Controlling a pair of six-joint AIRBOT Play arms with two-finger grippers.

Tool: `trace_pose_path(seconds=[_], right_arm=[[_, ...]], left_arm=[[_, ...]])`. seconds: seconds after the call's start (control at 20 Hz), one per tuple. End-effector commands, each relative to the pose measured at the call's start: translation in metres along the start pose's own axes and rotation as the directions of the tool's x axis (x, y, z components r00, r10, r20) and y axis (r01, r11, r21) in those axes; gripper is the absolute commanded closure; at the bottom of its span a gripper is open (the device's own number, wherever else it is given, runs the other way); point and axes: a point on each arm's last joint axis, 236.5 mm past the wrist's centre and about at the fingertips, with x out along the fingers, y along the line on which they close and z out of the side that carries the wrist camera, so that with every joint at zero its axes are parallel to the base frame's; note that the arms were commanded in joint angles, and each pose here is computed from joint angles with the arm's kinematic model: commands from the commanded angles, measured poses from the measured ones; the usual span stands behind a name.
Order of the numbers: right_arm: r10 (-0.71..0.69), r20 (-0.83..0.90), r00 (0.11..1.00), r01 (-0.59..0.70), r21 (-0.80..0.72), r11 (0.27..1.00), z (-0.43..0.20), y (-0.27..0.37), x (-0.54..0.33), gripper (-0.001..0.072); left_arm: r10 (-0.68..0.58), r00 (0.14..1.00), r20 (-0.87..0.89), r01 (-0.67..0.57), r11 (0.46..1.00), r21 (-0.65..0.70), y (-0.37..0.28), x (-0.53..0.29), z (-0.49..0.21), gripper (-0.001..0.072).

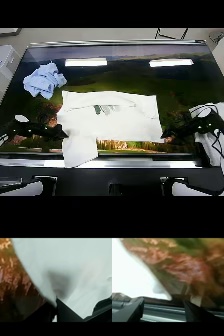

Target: Fold the clothes and pants, and hang the long-sleeved shirts on hangers.

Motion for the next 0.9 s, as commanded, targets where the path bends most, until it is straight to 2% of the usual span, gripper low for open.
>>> trace_pose_path(seconds=[0.0, 0.05, 0.15, 0.2, 0.3, 0.4, 0.45, 0.5, 0.55, 0.6, 0.65, 0.7, 0.75, 0.8, 0.85], right_arm=[[0.018, 0.083, 0.996, -0.013, -0.057, 0.998, 0.016, 0.021, 0.023, 0.0171], [0.024, 0.101, 0.995, -0.017, -0.066, 0.998, 0.020, 0.027, 0.024, 0.0257], [0.027, 0.095, 0.995, -0.021, -0.070, 0.997, 0.018, 0.033, 0.026, 0.0648], [0.032, 0.084, 0.996, -0.026, -0.080, 0.996, 0.016, 0.036, 0.022, 0.0673], [0.039, 0.123, 0.992, -0.020, -0.152, 0.988, 0.022, 0.049, -0.005, 0.0675], [0.056, 0.299, 0.953, 0.022, -0.252, 0.968, 0.047, 0.078, -0.071, 0.0675], [0.081, 0.427, 0.901, 0.060, -0.306, 0.950, 0.059, 0.099, -0.120, 0.0675], [0.122, 0.581, 0.805, 0.126, -0.368, 0.921, 0.066, 0.127, -0.186, 0.0675], [0.171, 0.718, 0.675, 0.206, -0.405, 0.891, 0.062, 0.153, -0.257, 0.0674], [0.227, 0.844, 0.486, 0.300, -0.405, 0.863, 0.042, 0.179, -0.339, 0.0674], [0.281, 0.915, 0.289, 0.378, -0.379, 0.845, 0.009, 0.199, -0.411, 0.0673], [0.333, 0.938, 0.096, 0.440, -0.340, 0.831, -0.038, 0.214, -0.474, 0.0673], [0.365, 0.930, -0.038, 0.479, -0.304, 0.823, -0.085, 0.220, -0.513, 0.0673], [0.390, 0.911, -0.131, 0.505, -0.278, 0.817, -0.130, 0.223, -0.537, 0.0673], [0.410, 0.893, -0.186, 0.518, -0.265, 0.813, -0.166, 0.222, -0.546, 0.0673]], left_arm=[[-0.009, 1.000, -0.002, 0.009, 1.000, 0.019, -0.006, -0.004, -0.003, 0.0685], [-0.009, 1.000, 0.004, 0.009, 1.000, 0.023, -0.007, -0.005, -0.003, 0.0685], [-0.009, 1.000, 0.013, 0.009, 1.000, 0.030, -0.009, -0.008, -0.003, 0.0685], [-0.009, 1.000, 0.025, 0.008, 0.999, 0.040, -0.011, -0.011, -0.001, 0.0685], [-0.012, 0.995, 0.099, 0.002, 0.995, 0.100, -0.028, -0.033, 0.017, 0.0686], [-0.034, 0.959, 0.281, -0.034, 0.972, 0.233, -0.071, -0.092, 0.051, 0.0687], [-0.065, 0.912, 0.406, -0.076, 0.943, 0.324, -0.106, -0.141, 0.066, 0.0687], [-0.113, 0.841, 0.529, -0.135, 0.903, 0.407, -0.147, -0.196, 0.073, 0.0687], [-0.188, 0.726, 0.661, -0.220, 0.848, 0.483, -0.197, -0.264, 0.070, 0.0687], [-0.277, 0.587, 0.760, -0.312, 0.790, 0.528, -0.245, -0.332, 0.053, 0.0686], [-0.372, 0.413, 0.831, -0.422, 0.731, 0.536, -0.290, -0.403, 0.020, 0.0686], [-0.449, 0.259, 0.855, -0.514, 0.686, 0.515, -0.324, -0.458, -0.020, 0.0686], [-0.516, 0.131, 0.847, -0.588, 0.647, 0.485, -0.350, -0.500, -0.067, 0.0686], [-0.566, 0.061, 0.822, -0.631, 0.616, 0.471, -0.367, -0.522, -0.108, 0.0686], [-0.607, 0.009, 0.795, -0.663, 0.591, 0.459, -0.378, -0.535, -0.146, 0.0686]])
